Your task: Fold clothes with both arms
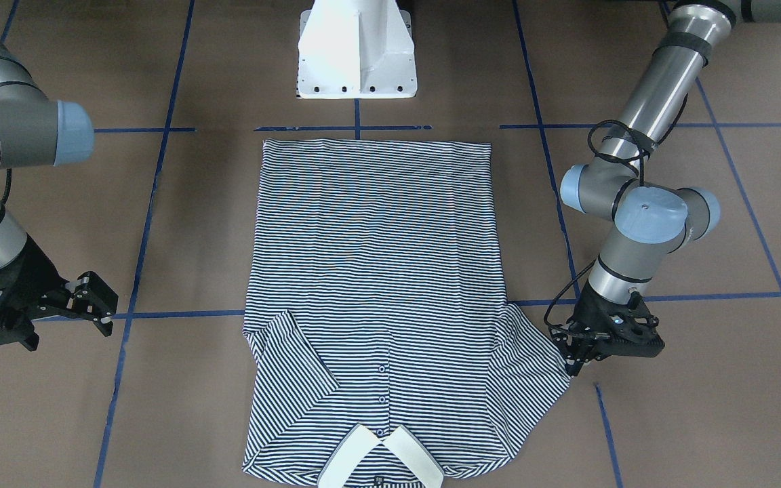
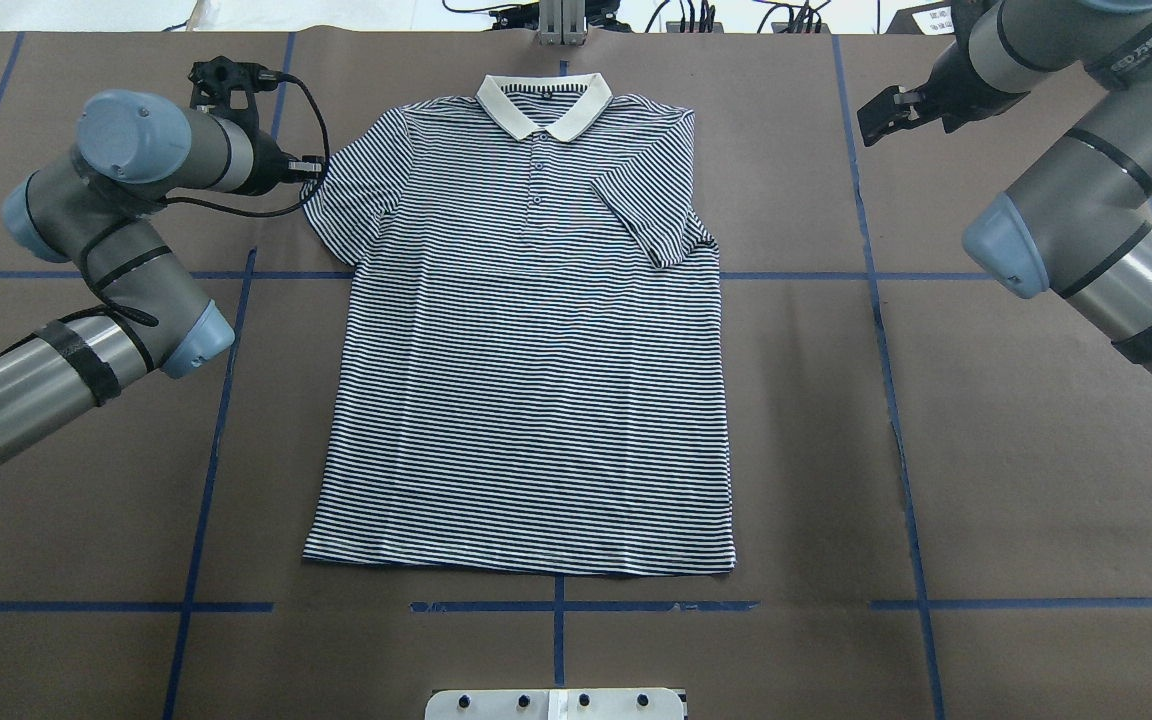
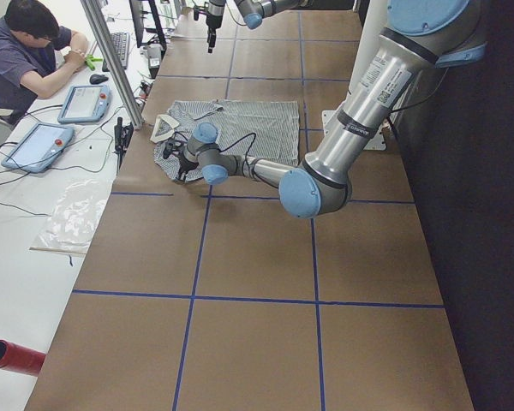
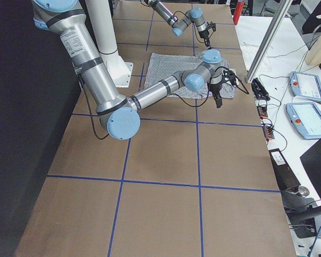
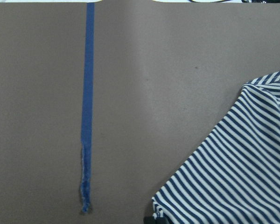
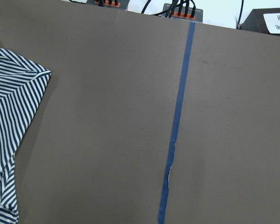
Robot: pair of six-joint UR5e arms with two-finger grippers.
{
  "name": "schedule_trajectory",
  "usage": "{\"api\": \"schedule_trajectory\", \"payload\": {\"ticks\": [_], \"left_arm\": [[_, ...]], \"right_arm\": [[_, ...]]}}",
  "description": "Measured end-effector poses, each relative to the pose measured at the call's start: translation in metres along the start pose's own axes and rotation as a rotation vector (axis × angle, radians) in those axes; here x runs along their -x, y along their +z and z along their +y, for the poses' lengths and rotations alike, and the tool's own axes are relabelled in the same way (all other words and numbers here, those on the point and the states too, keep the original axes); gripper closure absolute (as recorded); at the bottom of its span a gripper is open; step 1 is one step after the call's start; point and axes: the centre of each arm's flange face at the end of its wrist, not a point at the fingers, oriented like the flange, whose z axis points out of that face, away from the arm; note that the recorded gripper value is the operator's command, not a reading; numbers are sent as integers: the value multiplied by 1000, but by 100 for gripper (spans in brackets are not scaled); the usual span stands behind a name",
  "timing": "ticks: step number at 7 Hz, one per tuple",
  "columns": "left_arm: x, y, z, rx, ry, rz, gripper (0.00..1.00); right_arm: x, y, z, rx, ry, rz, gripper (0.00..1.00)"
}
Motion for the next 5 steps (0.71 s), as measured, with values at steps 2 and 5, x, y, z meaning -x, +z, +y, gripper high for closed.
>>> {"api": "schedule_trajectory", "payload": {"ticks": [2,5], "left_arm": [[-79,-5,-11,39,-79,-1,100],[-185,-3,4,85,-152,-25,100]], "right_arm": [[1,0,0,-1,2,-1,0],[1,1,0,1,2,0,0]]}}
